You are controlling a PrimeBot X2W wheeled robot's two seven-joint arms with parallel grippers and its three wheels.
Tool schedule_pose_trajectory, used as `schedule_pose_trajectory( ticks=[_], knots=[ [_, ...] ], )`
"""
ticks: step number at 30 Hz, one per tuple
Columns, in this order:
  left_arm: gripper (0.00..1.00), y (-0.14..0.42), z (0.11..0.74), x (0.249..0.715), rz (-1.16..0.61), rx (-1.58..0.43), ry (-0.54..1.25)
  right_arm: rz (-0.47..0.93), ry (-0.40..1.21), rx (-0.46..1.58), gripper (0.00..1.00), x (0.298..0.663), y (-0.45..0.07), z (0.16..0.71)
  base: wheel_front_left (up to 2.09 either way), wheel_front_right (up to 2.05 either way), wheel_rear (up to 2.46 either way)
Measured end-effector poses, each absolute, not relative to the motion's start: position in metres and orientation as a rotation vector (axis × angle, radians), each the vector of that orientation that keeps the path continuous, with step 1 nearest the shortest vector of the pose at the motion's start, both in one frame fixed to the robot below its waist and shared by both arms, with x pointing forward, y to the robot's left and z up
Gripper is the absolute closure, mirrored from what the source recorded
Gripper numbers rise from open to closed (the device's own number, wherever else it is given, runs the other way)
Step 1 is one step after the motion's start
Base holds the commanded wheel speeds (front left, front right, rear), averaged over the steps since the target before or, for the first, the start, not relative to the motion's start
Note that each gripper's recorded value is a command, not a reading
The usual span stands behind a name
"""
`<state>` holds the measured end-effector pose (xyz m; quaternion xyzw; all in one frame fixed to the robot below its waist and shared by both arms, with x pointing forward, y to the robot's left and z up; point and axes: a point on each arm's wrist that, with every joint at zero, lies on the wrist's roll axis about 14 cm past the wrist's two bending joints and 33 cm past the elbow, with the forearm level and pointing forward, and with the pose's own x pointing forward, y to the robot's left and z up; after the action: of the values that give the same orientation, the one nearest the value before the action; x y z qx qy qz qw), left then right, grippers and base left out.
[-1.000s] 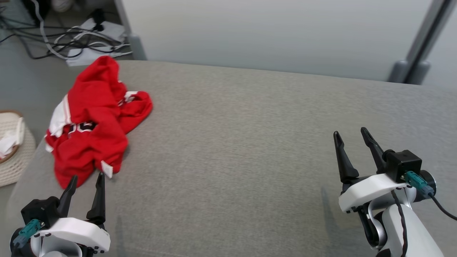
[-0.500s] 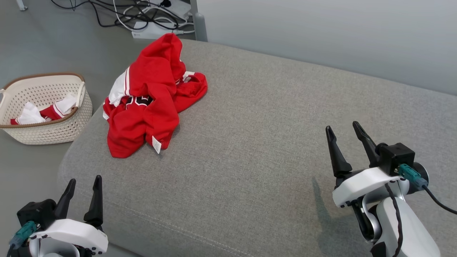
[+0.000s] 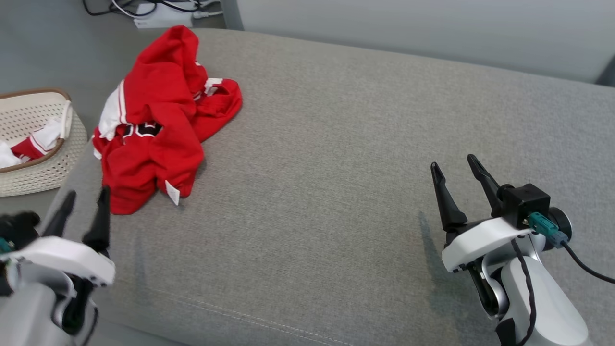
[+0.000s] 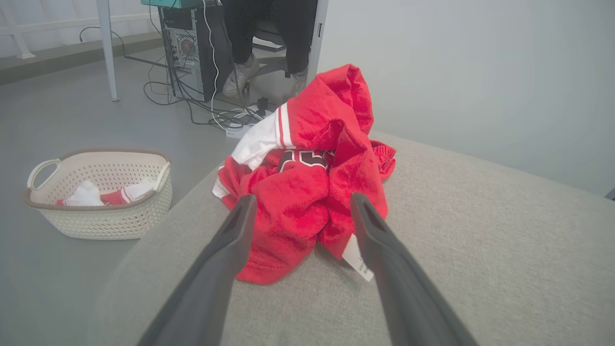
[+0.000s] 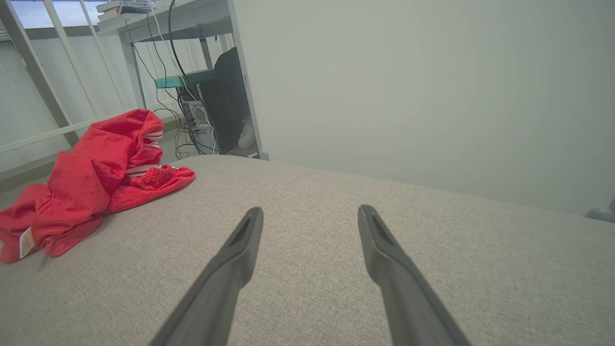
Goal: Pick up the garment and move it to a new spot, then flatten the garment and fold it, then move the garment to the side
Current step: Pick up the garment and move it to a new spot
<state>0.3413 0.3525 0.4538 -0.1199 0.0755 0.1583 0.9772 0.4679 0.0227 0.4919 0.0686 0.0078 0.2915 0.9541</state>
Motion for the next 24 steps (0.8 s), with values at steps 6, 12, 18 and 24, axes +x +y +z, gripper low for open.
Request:
schedule_pose_trajectory(
  ticks=[6, 12, 18, 24],
  knots=[
    [0.0, 0.366, 0.466, 0.385, 0.278, -0.227, 0.182, 0.579, 0.034, 0.138, 0.0, 0.473, 0.014, 0.481, 0.0, 0.0, 0.0],
    [0.0, 0.378, 0.475, 0.424, 0.239, -0.198, 0.249, 0.57, 0.033, 0.135, 0.0, 0.481, 0.007, 0.476, 0.0, 0.0, 0.0],
    [0.0, 0.383, 0.475, 0.464, 0.198, -0.21, 0.333, 0.556, 0.011, 0.138, 0.0, 0.493, -0.002, 0.474, 0.0, 0.0, 0.0],
    [0.0, 0.383, 0.463, 0.483, 0.157, -0.166, 0.394, 0.531, -0.003, 0.138, 0.0, 0.502, -0.014, 0.472, 0.0, 0.0, 0.0]
  ],
)
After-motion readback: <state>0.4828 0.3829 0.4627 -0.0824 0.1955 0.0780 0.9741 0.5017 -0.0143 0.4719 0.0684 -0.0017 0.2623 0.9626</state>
